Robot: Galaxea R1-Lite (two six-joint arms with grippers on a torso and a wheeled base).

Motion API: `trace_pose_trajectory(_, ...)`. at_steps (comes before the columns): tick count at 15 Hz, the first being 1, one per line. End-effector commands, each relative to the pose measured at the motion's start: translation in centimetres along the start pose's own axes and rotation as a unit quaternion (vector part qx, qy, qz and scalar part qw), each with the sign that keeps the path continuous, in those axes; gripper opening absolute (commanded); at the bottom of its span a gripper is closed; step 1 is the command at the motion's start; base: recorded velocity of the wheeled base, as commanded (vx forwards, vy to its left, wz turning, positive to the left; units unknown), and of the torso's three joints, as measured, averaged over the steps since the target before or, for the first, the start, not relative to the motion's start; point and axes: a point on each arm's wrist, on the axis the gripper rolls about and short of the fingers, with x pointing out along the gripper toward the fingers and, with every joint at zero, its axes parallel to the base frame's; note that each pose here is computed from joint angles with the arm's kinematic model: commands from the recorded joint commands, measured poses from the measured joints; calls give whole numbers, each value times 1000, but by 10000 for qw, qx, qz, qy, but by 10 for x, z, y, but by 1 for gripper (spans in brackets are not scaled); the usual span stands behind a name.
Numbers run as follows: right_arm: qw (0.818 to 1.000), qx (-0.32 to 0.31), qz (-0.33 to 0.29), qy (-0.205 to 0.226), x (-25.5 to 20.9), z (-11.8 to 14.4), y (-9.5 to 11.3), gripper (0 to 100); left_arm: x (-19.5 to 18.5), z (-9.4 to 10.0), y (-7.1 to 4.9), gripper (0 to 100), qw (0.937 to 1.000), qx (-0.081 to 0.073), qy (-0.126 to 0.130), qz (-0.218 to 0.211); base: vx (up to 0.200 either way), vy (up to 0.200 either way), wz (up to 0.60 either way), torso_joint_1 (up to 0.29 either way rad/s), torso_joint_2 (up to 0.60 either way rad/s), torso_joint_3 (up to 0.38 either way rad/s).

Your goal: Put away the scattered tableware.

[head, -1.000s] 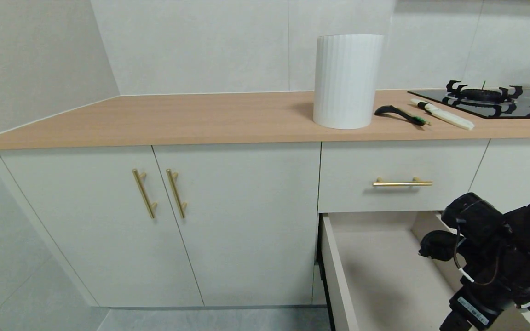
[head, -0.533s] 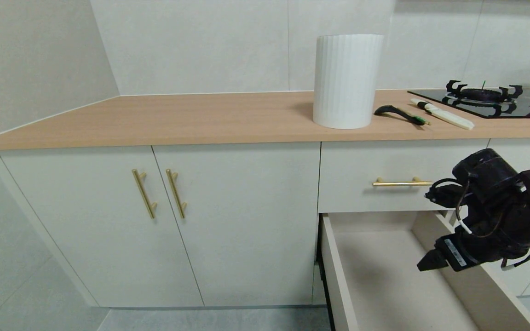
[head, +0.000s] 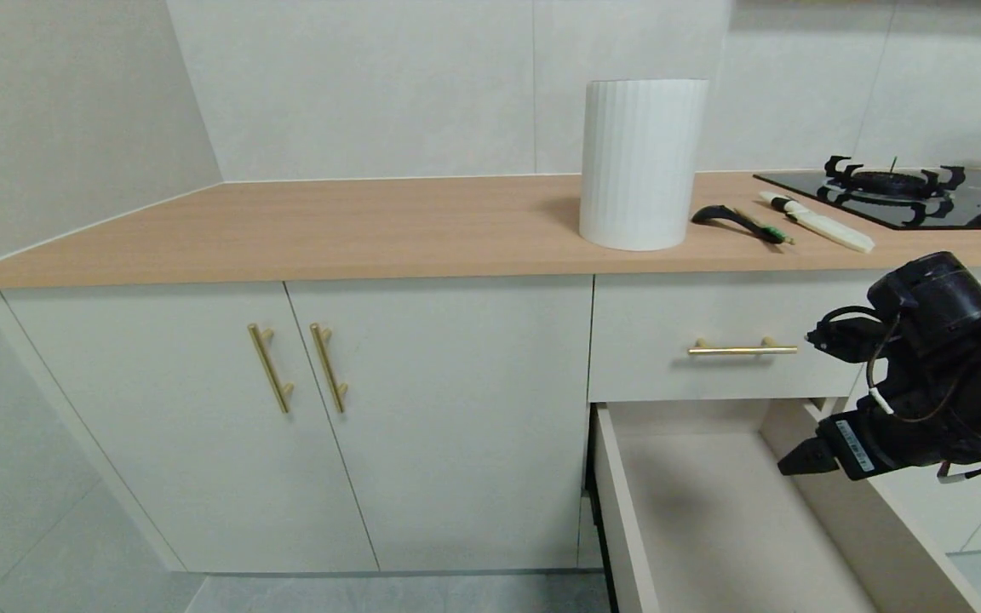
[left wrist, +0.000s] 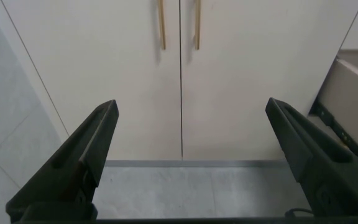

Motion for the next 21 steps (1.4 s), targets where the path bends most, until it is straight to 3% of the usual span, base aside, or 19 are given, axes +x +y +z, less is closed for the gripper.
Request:
trace_pose_trajectory(1,10000,19,1,-36,0,0,0,100,0,0,0,100,10000,-1,-1,2,0,0,0,100,-168,-295)
trace_pose_trajectory(12,9999,93,3,-120,-3,1,0,100,0,0,0,100,10000,-1,-1,2,0,0,0,160,-477,-298)
trace_pose_trajectory(15,9998,76,-3,-190,-1,0,1,100,0,0,0,100,10000,-1,-1,2,0,0,0,66,-154,-95)
trace_pose_trajectory(16,9995,67,-53,-307,1,2,2,100,0,0,0,100,10000,-1,-1,2,0,0,0,0,0,0)
trace_pose_trajectory(18,9925,409,-96,-1144,-11,24,2,100,0,0,0,100,10000,-1,7,2,0,0,0,0,0,0)
trace_pose_trajectory(21,9851,604,-81,-1608,-21,62,2,100,0,0,0,100,10000,-1,7,2,0,0,0,0,0,0)
